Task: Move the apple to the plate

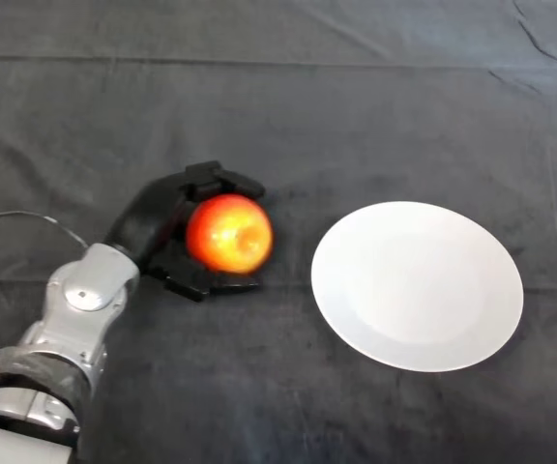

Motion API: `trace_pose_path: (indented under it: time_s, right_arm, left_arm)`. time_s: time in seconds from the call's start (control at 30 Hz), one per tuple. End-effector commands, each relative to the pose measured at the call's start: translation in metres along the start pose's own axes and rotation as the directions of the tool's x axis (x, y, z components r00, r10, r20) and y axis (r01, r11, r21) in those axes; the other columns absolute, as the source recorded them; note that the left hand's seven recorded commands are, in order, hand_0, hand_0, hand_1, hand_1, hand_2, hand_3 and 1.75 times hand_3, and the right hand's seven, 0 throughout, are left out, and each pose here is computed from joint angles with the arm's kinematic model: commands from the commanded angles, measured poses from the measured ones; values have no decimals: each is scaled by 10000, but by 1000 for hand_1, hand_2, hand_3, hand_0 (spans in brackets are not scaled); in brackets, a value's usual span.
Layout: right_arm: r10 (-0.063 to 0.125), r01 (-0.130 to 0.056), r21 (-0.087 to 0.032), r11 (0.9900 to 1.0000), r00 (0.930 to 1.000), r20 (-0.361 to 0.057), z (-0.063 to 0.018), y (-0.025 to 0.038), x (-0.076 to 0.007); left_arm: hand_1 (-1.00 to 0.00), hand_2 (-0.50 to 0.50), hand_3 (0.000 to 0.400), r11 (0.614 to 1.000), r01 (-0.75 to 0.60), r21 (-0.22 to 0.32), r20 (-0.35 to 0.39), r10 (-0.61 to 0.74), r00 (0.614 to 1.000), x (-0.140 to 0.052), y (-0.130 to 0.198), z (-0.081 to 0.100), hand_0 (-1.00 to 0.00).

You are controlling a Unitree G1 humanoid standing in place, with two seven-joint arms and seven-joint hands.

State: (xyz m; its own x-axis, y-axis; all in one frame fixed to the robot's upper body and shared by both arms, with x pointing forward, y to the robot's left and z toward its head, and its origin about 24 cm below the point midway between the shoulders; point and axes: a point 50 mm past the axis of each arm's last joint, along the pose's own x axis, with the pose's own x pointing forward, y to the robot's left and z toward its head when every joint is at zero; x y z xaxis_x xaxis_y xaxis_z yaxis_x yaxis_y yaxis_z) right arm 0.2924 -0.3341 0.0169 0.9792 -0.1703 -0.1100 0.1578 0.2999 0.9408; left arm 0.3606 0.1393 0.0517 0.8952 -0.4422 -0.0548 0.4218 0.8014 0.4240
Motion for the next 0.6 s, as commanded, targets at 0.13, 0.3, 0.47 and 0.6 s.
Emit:
trace_pose_path:
  time_s: [0.13, 0.3, 0.47, 0.6]
  right_arm:
    - [3, -2, -52, 10000, 9997, 244, 79, 16, -8]
    - [4, -2, -50, 10000, 9997, 244, 79, 16, -8]
    - [4, -3, -48, 10000, 9997, 244, 79, 16, -8]
    - [5, -4, -46, 10000, 9997, 244, 79, 16, -8]
  left_arm:
    - [-1000, 0, 400, 9946, 197, 1021, 1170, -316, 9926, 211, 26, 394, -1000]
    - [-1000, 0, 400, 9898, 515, 1325, 1350, -695, 9884, 281, -68, 487, -1000]
    - [-1000, 0, 400, 9828, 814, 1659, 1543, -1074, 9822, 356, -148, 607, -1000]
    - [-1000, 0, 400, 9750, 1040, 1962, 1682, -1380, 9761, 409, -210, 699, -1000]
